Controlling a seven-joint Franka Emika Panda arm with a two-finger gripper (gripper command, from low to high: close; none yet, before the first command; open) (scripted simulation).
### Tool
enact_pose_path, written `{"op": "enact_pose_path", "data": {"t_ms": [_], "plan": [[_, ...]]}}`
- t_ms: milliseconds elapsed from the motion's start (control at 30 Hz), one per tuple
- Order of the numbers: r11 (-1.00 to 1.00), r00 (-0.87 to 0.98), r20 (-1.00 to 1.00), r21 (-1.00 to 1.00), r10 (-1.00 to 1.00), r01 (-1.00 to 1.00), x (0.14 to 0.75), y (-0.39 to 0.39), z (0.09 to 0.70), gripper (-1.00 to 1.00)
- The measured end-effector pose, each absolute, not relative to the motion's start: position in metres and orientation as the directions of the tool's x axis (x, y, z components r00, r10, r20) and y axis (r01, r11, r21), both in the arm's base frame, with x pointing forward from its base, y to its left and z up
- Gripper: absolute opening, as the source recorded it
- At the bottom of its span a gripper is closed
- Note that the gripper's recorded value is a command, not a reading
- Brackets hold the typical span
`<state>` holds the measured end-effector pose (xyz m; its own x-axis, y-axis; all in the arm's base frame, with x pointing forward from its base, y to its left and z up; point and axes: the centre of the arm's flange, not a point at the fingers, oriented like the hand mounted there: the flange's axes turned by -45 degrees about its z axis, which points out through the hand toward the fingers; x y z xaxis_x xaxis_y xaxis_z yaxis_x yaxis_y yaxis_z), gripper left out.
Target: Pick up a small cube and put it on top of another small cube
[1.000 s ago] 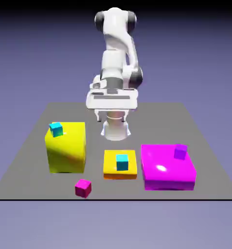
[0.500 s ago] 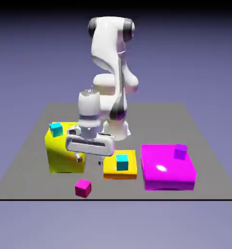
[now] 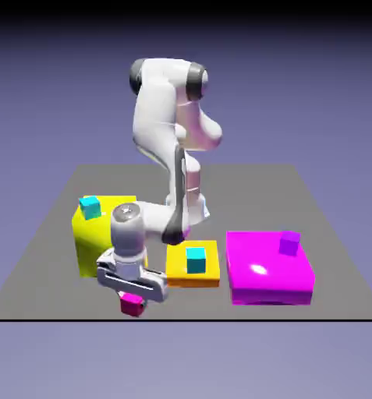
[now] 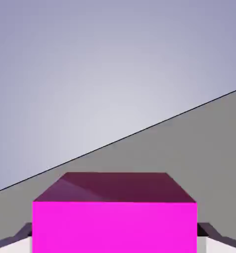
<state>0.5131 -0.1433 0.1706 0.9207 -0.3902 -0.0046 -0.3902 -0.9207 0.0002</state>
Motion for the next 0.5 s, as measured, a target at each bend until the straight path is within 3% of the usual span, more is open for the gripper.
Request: {"op": "enact_pose_path", "data": {"t_ms": [67,267,500], "plan": [[-0.926,0.926,-0.005,-0.001,-0.378,-0.378,0.513,-0.139,0.198,-1.0],[-0.992,0.993,-0.003,-0.028,0.12,0.12,0.524,0.018,0.249,-1.0],[-0.742,0.742,0.005,-0.028,0.67,0.67,0.469,0.196,0.307,-1.0]]}}
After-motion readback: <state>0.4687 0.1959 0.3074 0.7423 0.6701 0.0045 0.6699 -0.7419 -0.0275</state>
